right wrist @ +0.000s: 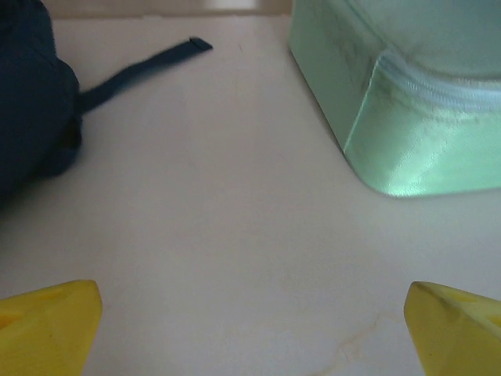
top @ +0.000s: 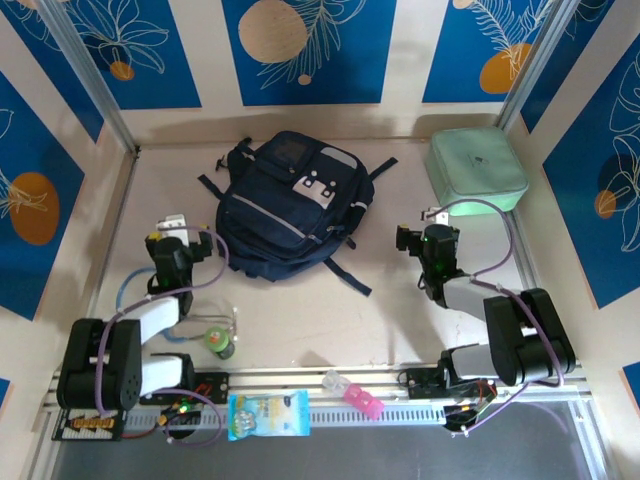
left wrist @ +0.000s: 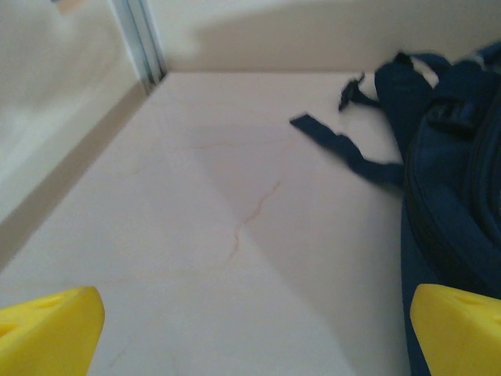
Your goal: Pack books, pencil case, and school supplies into a backpack
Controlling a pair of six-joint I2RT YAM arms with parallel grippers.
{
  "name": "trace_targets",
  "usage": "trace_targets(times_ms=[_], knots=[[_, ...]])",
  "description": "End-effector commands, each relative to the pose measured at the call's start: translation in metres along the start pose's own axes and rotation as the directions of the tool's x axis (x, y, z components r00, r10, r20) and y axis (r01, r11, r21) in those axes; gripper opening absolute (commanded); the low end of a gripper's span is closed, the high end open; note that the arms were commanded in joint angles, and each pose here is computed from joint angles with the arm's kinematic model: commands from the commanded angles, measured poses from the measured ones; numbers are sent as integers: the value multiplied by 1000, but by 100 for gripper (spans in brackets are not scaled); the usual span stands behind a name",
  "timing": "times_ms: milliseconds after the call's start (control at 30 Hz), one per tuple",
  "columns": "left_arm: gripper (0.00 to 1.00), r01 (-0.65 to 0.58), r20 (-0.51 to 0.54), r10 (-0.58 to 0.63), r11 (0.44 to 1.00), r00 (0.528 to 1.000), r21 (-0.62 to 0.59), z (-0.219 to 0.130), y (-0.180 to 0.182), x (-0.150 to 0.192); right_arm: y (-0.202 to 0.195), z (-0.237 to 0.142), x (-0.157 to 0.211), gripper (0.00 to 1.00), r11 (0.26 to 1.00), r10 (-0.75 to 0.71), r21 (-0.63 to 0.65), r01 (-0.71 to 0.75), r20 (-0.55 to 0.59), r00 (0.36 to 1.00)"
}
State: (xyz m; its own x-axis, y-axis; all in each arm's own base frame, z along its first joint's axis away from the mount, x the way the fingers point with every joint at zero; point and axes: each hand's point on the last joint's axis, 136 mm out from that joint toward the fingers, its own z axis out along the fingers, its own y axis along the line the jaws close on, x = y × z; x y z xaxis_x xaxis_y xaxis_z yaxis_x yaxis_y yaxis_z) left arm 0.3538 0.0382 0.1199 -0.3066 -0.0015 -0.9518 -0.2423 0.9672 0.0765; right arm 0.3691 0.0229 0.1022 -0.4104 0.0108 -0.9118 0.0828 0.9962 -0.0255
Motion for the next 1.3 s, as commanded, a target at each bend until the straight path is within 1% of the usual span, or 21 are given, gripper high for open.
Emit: trace_targets(times_ms=[0, 67, 200, 300, 500, 600, 667, 800, 900, 1267], knots=[[100, 23, 79, -31, 994, 996, 102, 2, -17, -10, 9, -1, -25, 99, 996, -11, -88, 22, 127, 992], [100, 21, 106, -37, 989, 994, 146, 4, -25, -11, 4, -1, -23, 99, 994, 16, -112, 0, 138, 990], [100, 14, 100, -32, 986, 994, 168, 13, -32, 3, 3, 2, -17, 99, 989, 39, -144, -19, 133, 990], [100, 21, 111, -38, 988, 993, 155, 18, -31, 10, 3, 9, -13, 99, 989, 38, -149, -20, 121, 992], [100, 15, 84, -26, 991, 996, 135, 20, -30, 11, 4, 24, -5, 99, 991, 27, -130, -16, 89, 996], [100, 2, 69, -10, 994, 998, 112, 23, -30, 12, 4, 24, -4, 99, 992, 27, -128, -16, 85, 996], [100, -20, 54, 15, 995, 998, 95, 26, -33, 11, -1, 27, -4, 99, 992, 50, -118, -42, 65, 997], [100, -61, 5, 61, 984, 998, 168, 35, -49, 13, -7, 29, -3, 99, 989, 85, -123, -79, 45, 995], [100, -92, 3, 94, 964, 996, 249, 34, -64, 13, -7, 29, -3, 99, 989, 83, -123, -77, 45, 996], [100, -93, -12, 99, 963, 995, 254, 37, -66, 15, -8, 29, -3, 99, 989, 84, -123, -78, 44, 995]])
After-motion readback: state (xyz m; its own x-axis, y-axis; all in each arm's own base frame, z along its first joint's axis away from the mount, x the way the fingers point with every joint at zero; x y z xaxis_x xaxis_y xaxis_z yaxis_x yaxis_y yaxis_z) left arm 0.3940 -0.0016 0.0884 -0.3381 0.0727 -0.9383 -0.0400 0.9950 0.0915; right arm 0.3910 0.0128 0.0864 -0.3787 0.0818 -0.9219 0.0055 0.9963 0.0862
